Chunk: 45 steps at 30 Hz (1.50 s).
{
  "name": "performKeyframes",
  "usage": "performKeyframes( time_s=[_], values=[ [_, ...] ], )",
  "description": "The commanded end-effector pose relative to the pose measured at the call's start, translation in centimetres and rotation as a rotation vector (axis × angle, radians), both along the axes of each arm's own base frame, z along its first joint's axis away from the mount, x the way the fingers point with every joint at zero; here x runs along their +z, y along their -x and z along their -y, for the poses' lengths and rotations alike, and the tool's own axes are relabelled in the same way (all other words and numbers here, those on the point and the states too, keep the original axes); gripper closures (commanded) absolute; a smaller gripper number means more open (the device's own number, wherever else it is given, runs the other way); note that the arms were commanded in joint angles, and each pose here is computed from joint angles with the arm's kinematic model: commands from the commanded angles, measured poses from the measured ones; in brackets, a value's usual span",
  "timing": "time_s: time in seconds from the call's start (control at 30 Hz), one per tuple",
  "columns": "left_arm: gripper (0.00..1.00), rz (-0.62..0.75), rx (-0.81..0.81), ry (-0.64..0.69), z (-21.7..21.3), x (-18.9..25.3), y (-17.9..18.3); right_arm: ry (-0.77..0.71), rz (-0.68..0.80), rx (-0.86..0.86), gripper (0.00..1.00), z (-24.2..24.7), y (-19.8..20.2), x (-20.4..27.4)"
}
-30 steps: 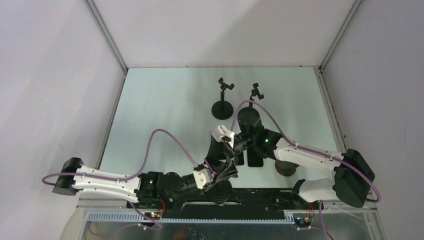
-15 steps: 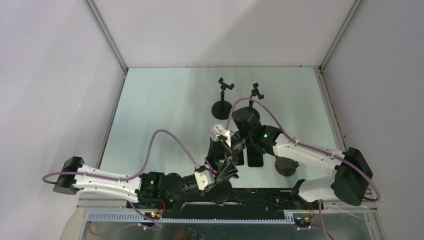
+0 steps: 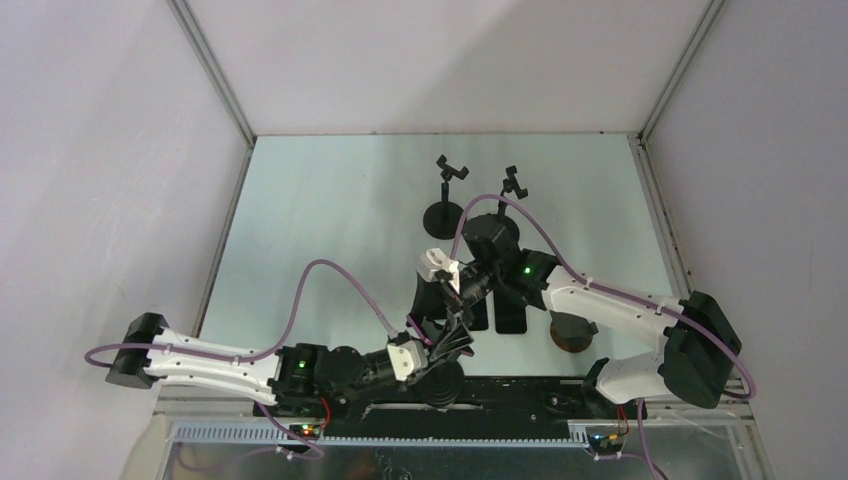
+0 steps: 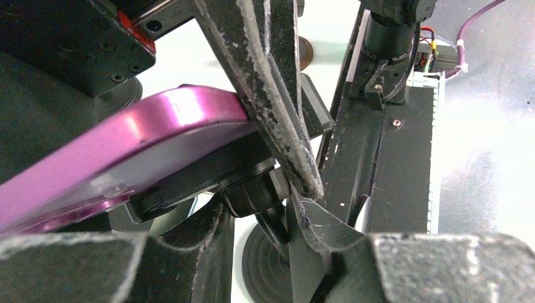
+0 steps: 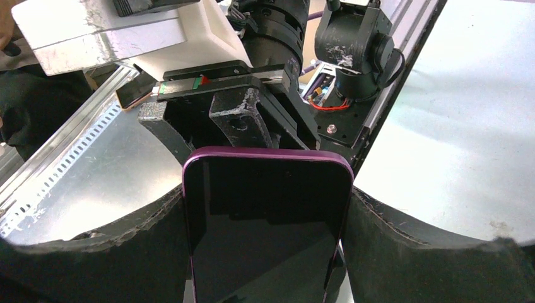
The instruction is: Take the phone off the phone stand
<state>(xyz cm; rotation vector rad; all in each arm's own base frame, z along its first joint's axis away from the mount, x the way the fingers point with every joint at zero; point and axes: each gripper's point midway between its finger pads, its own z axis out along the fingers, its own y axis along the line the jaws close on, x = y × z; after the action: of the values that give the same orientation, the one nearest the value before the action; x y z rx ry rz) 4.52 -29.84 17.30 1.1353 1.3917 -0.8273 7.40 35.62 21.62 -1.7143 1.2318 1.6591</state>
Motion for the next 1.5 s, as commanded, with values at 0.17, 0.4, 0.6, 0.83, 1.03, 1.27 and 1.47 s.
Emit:
performKeyframes(
  time_s=[0.17,0.4,0.6,0.83,1.03,1.27,1.47],
  values=[
    [1.0,-0.096,-0.622,0.148,1.6,4.5,13.2,0.141,0.621,-0.562,1.0,-1.2,-17.6,-9.0],
    [1.0,-0.103,-0.641,0.143,1.4,4.4,13.7,0.149,0.678,-0.461,1.0,0.0,-17.1,-9.8],
    [1.0,-0.103,-0.632,0.147,0.9,4.4,13.5,0.166,0.639,-0.388,1.0,0.6,-15.9,-9.5],
    [1.0,-0.096,-0.594,0.144,0.5,4.1,12.6,0.161,0.565,-0.358,1.0,0.7,-13.7,-8.4],
    [1.0,-0.092,-0.562,0.147,0.2,3.9,12.0,0.135,0.541,-0.337,1.0,0.5,-11.5,-6.5],
    [1.0,-0.075,-0.474,0.144,-0.3,3.9,10.2,0.11,0.478,-0.382,1.0,0.9,-10.5,-3.9],
    [1.0,-0.058,-0.405,0.163,-0.8,4.0,8.8,0.088,0.445,-0.344,1.0,1.0,-7.9,-2.4]
  ],
)
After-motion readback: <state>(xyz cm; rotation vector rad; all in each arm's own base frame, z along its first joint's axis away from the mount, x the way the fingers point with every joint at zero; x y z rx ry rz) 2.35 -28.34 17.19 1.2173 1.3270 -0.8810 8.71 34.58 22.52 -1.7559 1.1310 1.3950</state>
